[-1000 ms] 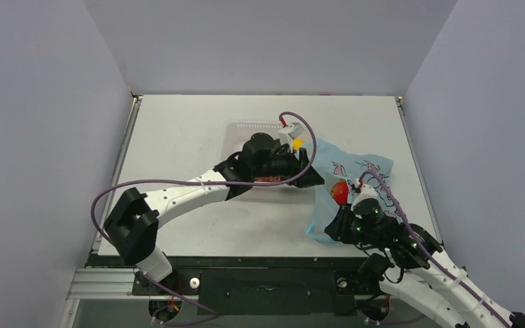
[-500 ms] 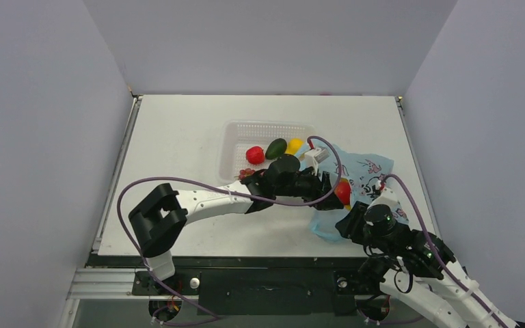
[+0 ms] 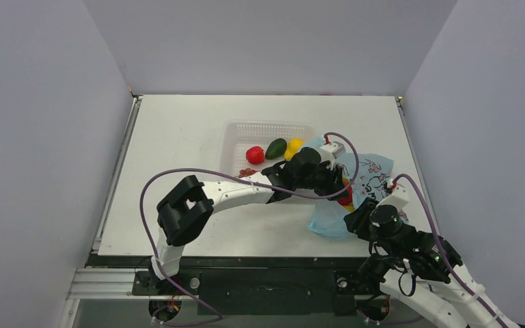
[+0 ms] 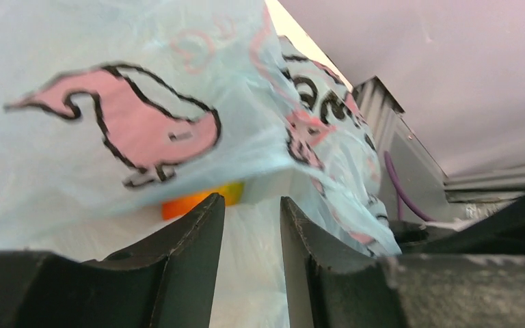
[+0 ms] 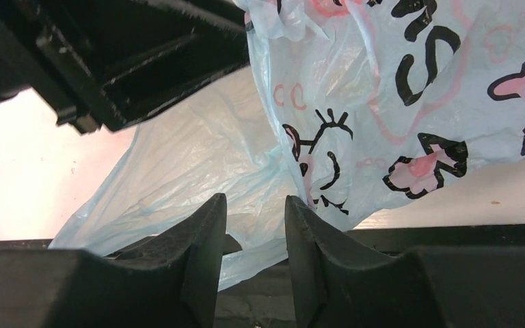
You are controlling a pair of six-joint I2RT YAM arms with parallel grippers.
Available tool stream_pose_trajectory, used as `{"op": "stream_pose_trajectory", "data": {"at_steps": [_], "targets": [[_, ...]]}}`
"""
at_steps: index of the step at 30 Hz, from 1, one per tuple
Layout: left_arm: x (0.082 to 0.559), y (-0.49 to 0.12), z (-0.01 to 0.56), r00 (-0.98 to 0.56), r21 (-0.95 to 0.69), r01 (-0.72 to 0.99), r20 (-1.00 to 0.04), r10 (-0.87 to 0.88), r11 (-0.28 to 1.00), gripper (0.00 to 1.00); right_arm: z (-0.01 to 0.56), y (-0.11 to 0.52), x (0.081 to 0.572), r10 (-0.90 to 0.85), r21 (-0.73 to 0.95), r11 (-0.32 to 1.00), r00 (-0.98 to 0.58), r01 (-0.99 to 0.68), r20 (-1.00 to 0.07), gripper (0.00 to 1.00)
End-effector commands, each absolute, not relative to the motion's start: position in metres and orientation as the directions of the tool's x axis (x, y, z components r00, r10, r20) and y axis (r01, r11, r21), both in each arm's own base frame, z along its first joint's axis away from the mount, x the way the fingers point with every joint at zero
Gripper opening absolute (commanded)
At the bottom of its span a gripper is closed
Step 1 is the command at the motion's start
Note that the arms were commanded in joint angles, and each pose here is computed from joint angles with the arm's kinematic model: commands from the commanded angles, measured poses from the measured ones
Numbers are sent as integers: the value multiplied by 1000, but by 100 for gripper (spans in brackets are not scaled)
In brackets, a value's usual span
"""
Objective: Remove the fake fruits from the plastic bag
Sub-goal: Take out the fake fruit from the plastic bag.
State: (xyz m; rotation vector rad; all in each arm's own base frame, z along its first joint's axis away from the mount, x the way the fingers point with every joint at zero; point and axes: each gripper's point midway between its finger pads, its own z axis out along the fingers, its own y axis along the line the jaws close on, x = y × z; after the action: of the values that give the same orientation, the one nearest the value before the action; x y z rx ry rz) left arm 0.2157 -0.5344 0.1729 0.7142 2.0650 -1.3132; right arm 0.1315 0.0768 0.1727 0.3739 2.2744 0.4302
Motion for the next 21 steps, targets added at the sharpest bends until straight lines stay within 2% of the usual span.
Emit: {"op": "stream_pose_trajectory", "data": {"at_steps": [1,10,21], "targets": [[239,-545,170,-652,-553,719,-747,132,420,33,167,75,135,386,393,908,-651,144,-654,34],[264,-555,145,-634,-499,704,-763,129,506,40,155,84,133,407,428,892,-672,146,-619,34],[283,-565,125,-605,-442,705,-783,144,554,57,148,85,133,386,403,903,-688,147,-615,33]]}}
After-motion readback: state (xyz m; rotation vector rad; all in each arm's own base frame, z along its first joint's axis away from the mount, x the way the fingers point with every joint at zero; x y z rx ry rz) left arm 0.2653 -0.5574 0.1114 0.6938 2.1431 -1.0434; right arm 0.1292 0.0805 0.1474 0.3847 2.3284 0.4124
